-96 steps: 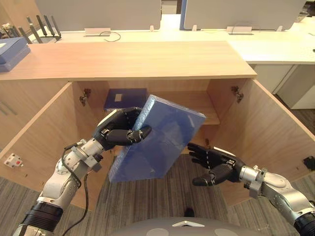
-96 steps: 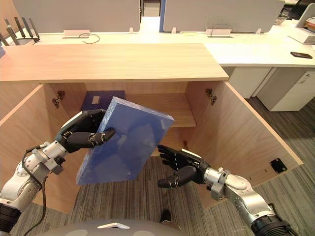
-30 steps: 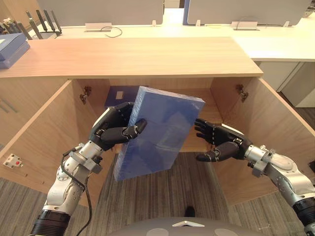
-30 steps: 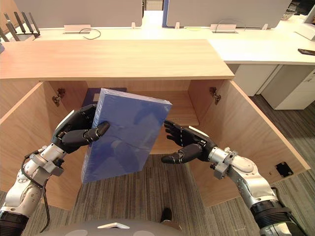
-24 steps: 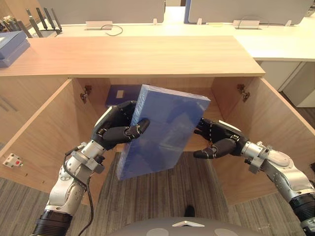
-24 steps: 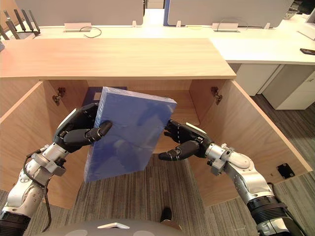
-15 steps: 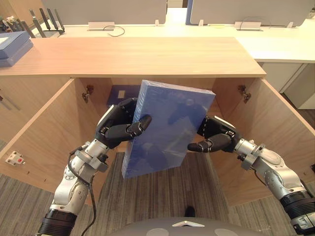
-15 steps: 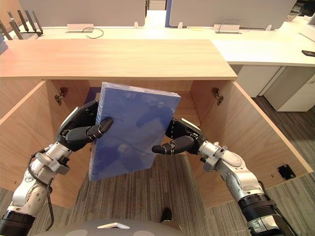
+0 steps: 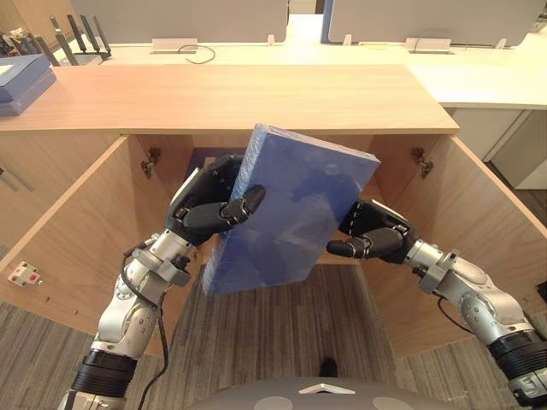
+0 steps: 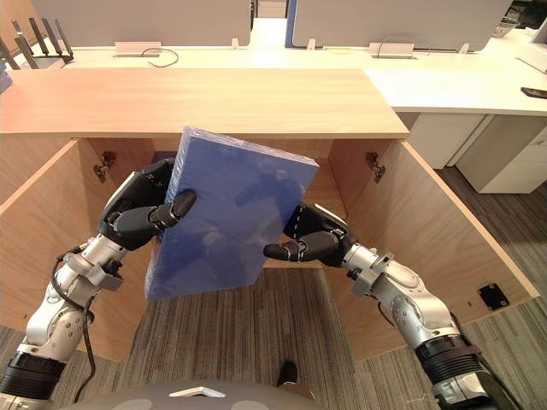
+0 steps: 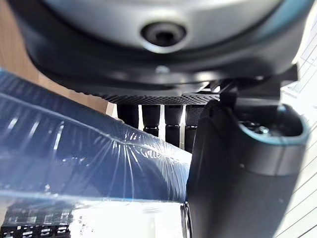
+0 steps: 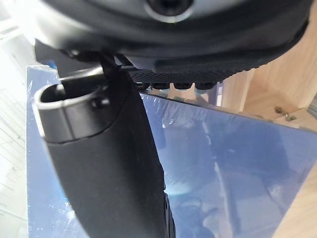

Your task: Walk over to the cabinet, pick up the folder, carry it to the office cabinet, place the folder inside the office cabinet, then close the office cabinet door

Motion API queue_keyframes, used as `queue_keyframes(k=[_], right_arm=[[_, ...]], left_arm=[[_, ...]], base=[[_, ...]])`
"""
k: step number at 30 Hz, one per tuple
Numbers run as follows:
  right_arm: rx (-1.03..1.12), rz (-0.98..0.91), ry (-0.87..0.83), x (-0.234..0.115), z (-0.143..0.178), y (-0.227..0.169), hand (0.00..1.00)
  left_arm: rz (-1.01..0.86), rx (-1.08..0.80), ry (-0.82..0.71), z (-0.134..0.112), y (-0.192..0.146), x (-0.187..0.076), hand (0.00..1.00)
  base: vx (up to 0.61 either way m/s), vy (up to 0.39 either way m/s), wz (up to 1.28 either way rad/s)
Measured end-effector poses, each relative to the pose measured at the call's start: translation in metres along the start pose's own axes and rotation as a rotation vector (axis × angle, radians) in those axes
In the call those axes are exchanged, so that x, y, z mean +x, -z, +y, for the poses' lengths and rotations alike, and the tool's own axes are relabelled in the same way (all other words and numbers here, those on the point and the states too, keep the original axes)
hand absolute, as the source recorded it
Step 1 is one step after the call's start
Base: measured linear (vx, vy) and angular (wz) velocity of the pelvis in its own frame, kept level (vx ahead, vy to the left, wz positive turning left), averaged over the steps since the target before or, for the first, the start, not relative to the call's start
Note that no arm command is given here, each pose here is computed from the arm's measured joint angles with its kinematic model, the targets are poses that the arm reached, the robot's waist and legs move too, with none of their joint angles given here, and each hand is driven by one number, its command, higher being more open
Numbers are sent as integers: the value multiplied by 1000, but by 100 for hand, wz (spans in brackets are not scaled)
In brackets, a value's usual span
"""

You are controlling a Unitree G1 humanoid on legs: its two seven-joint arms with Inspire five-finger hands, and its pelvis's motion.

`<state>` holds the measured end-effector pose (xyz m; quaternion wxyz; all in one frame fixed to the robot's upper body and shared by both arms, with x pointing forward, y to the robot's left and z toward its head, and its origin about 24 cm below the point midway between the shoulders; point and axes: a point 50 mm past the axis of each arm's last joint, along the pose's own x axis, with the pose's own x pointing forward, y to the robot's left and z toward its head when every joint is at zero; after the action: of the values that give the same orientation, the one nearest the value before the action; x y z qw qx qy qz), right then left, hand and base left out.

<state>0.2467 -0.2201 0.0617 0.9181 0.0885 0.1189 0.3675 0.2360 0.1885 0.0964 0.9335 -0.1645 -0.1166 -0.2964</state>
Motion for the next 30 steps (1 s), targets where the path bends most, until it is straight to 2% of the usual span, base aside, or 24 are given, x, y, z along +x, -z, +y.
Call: queue_keyframes(k=[11, 25, 30], right_arm=[[-46, 318, -41, -20, -2, 15, 100], [-60, 350, -70, -23, 0, 14, 100], [-57, 290, -62, -18, -1, 8, 100]], left_arm=[[214, -116, 66, 7, 17, -3, 0], [238, -247, 3, 9, 32, -22, 0], [190, -289, -39, 8, 36, -26, 0]], base=[[0, 0, -2], [-18, 11, 0], [0, 0, 0]])
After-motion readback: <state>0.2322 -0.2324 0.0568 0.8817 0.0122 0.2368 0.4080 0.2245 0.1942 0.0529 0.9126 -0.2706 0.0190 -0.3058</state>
